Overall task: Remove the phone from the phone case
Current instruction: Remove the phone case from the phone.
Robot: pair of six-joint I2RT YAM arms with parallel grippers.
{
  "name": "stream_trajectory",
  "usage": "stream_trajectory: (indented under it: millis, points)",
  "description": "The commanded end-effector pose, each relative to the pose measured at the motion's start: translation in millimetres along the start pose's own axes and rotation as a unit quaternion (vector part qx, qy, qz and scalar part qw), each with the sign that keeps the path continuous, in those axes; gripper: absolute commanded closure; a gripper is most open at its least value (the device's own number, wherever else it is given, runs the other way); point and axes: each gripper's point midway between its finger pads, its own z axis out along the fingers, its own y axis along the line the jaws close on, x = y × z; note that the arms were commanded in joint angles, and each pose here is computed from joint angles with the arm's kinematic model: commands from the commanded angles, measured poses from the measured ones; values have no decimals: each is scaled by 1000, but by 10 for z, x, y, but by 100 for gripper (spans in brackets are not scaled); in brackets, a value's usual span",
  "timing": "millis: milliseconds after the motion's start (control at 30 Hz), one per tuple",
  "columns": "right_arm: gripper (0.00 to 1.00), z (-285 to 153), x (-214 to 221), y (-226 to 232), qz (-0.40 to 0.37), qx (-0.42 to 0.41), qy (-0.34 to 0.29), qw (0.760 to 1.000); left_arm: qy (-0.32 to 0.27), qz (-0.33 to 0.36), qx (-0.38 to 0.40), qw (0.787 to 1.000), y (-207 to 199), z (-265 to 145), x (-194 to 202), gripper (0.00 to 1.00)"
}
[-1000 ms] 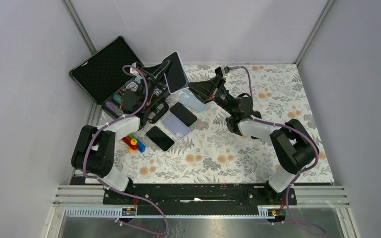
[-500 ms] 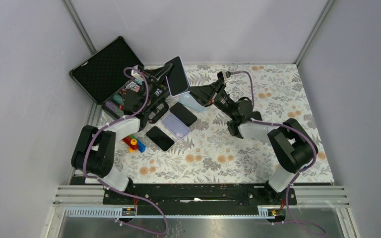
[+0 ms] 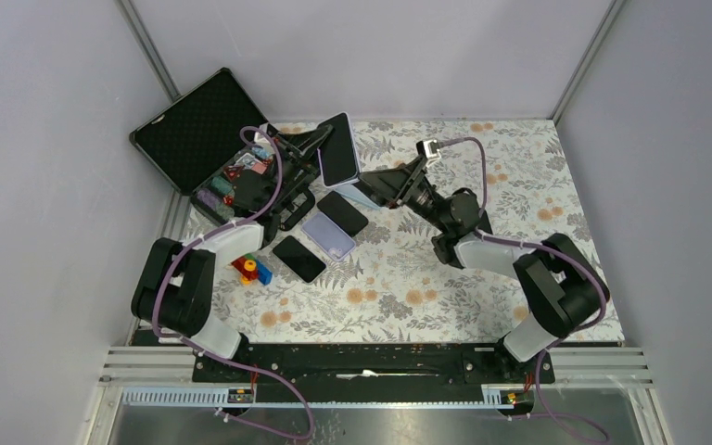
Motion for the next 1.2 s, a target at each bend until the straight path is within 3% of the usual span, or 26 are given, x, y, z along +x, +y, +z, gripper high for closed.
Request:
stream_trajectory:
  millis: [0,167,400,633,967,1167]
  points:
    - [15,-118,28,185,-97,-15,0,995,40,19,66,997,-469,-48,296,100]
    - [14,-267,33,202,-149,-9,-16,989,32,21,59,998,-423,-57,250,100]
    - [13,-234,229,136,-191,20,7,981,20,54,42,997,-376,-59,241,100]
    - [14,-19,468,72,-309,97,-21,946,-8,102,4,995,-297,-127,217,100]
    - [21,246,417,147,-317,57,-72,944,-36,147,-8,988,-416,-234,254,100]
    - [19,274,493,342,-346,5,-84,934,-38,149,-6,988,-418,-233,251,100]
